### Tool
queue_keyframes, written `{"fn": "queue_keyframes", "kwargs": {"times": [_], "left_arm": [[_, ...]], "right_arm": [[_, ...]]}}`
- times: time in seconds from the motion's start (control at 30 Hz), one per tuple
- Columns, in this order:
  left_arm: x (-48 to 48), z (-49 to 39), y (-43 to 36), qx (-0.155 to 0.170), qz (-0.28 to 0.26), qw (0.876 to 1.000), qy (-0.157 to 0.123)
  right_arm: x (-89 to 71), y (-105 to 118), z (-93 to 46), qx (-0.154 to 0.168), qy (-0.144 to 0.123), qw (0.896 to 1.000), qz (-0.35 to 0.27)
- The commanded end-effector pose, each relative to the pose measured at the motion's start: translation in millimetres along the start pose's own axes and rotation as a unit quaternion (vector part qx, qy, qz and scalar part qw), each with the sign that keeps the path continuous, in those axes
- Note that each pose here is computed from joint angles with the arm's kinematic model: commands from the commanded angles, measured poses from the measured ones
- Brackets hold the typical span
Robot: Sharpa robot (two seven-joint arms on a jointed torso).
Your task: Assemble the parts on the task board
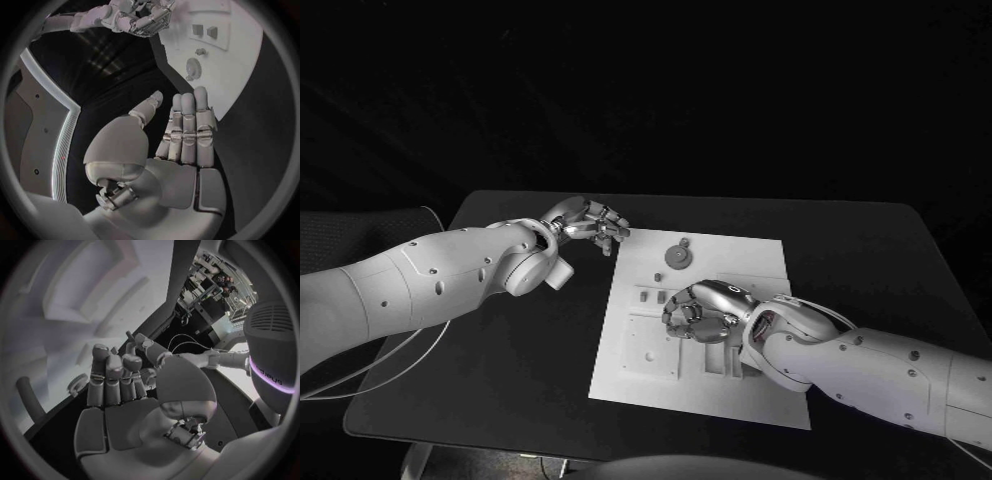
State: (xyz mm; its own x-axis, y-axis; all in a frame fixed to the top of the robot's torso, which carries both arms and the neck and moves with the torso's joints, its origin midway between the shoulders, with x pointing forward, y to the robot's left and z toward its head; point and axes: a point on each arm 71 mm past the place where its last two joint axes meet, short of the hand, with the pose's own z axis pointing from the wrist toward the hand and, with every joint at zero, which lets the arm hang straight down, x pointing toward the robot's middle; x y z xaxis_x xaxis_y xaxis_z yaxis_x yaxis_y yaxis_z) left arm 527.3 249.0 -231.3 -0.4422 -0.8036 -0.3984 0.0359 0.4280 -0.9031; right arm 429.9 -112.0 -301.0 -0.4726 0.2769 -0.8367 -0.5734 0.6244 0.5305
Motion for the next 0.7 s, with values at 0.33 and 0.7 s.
{"fn": "queue_keyframes", "kwargs": {"times": [0.33, 0.7], "left_arm": [[2.4, 0.5, -1.9, 0.004, -0.003, 1.0, 0.008], [2.4, 0.4, -1.8, 0.003, -0.003, 1.0, 0.009]], "right_arm": [[11.2, -1.1, 1.9, -0.007, 0.013, 1.0, -0.009], [12.9, -3.1, 2.8, -0.005, 0.013, 1.0, -0.012]]}}
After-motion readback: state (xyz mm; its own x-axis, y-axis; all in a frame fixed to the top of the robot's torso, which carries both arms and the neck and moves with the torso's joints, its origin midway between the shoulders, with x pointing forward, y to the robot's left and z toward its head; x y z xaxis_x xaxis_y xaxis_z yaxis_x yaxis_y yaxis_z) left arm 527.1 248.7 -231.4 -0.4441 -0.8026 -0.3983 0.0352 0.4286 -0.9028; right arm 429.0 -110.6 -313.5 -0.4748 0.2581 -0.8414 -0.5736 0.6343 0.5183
